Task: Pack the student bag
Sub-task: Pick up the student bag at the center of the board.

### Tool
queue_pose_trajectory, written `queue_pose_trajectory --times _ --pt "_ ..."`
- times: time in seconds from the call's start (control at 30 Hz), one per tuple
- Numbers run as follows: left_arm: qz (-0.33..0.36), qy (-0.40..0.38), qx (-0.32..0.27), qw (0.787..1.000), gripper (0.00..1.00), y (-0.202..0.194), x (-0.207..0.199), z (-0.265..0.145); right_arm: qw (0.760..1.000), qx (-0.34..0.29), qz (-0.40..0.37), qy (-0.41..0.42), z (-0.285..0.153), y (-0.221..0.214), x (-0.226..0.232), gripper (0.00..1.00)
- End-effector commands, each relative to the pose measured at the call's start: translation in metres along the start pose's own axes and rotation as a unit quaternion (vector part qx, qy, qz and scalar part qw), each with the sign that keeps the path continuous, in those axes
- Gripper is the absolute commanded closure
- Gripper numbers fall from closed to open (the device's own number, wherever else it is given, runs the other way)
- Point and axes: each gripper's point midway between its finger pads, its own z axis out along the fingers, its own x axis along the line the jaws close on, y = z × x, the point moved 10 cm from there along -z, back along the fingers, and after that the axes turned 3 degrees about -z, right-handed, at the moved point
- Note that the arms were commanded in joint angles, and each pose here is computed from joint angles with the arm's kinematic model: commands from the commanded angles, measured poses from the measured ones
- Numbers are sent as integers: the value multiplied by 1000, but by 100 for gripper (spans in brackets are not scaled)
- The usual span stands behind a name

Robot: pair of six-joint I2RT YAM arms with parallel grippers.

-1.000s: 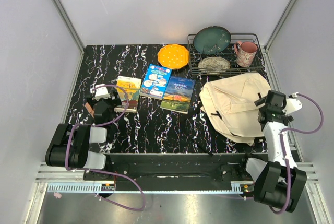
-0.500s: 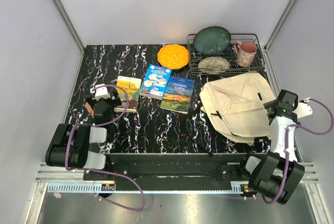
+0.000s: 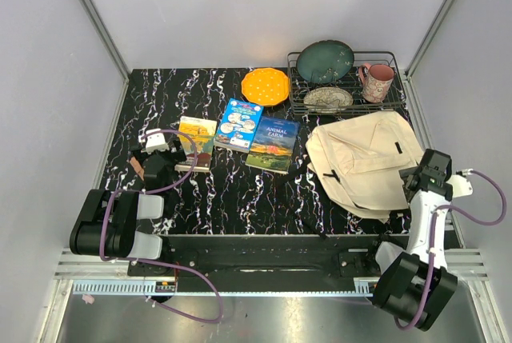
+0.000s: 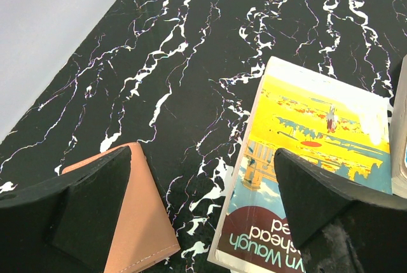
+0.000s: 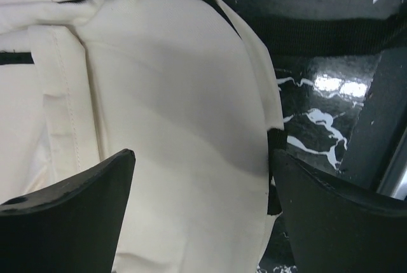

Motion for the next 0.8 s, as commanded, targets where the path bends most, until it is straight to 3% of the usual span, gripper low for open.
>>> queue_pose_trajectory --times 0.0,0.13,0.23,0.33,0.57,0.63,0.77 --pt "-18 -13 -40 999 1 18 -5 6 999 20 31 -1 -8 -4 -3 6" --pt "-18 -13 -41 999 1 19 -5 7 999 11 33 -18 -29 4 -7 6" --pt "-18 -13 -40 999 1 18 -5 6 996 -51 62 -38 -42 16 -15 5" --pt "-18 -13 -40 999 1 18 -5 7 995 -72 57 -33 -41 16 -19 4" --pt "-19 -13 -41 999 1 19 -5 7 998 46 37 -28 -1 -18 -13 7" --pt "-19 -13 -41 999 1 18 -5 6 998 49 35 -23 6 -20 -11 8" --pt "-19 -6 -46 999 1 20 -4 6 998 65 10 9 21 -30 -9 19"
